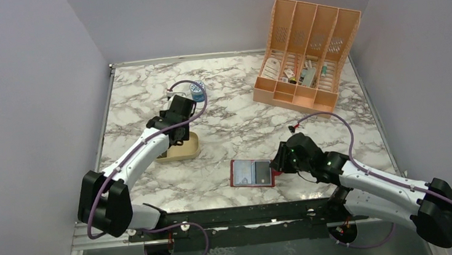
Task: Put the credit cards into the card holder
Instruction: Pick up the credit card from the storage box.
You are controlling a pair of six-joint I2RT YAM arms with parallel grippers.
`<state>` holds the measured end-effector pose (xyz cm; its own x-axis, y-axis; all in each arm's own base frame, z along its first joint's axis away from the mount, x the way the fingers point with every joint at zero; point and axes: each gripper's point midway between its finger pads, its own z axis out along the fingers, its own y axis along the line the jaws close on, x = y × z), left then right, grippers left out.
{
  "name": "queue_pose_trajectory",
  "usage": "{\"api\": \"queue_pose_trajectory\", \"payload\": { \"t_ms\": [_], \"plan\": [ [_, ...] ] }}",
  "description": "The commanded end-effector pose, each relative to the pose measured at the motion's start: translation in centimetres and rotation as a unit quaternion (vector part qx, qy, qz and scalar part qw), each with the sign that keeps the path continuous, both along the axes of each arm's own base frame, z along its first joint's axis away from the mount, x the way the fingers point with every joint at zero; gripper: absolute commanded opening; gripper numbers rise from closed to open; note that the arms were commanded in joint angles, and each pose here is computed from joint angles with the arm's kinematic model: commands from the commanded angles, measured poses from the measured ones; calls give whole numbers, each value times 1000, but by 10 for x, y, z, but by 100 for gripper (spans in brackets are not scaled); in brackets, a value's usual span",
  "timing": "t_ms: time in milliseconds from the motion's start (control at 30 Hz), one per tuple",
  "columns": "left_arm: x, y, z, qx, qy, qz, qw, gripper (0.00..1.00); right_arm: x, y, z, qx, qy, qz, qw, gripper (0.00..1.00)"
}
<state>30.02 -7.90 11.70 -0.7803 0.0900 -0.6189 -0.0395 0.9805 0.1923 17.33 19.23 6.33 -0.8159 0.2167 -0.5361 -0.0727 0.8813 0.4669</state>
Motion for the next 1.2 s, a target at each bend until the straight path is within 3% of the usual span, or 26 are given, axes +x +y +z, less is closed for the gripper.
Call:
{"api": "queue_pose_trajectory", "payload": {
  "t_ms": [0,367,800,1167],
  "plan": [
    [5,33,-5,76,21,18,997,51,1,-4,-2,-14,-7,-1,1000,30],
    [5,70,-14,151,60,34,986,51,3,-4,4,-9,-19,-1,1000,28],
    [5,77,-34,176,98,36,979,52,3,-4,3,-10,-23,3,1000,28],
    [6,81,-32,189,100,41,976,44,3,-6,2,-12,-25,4,1000,28]
  ]
}}
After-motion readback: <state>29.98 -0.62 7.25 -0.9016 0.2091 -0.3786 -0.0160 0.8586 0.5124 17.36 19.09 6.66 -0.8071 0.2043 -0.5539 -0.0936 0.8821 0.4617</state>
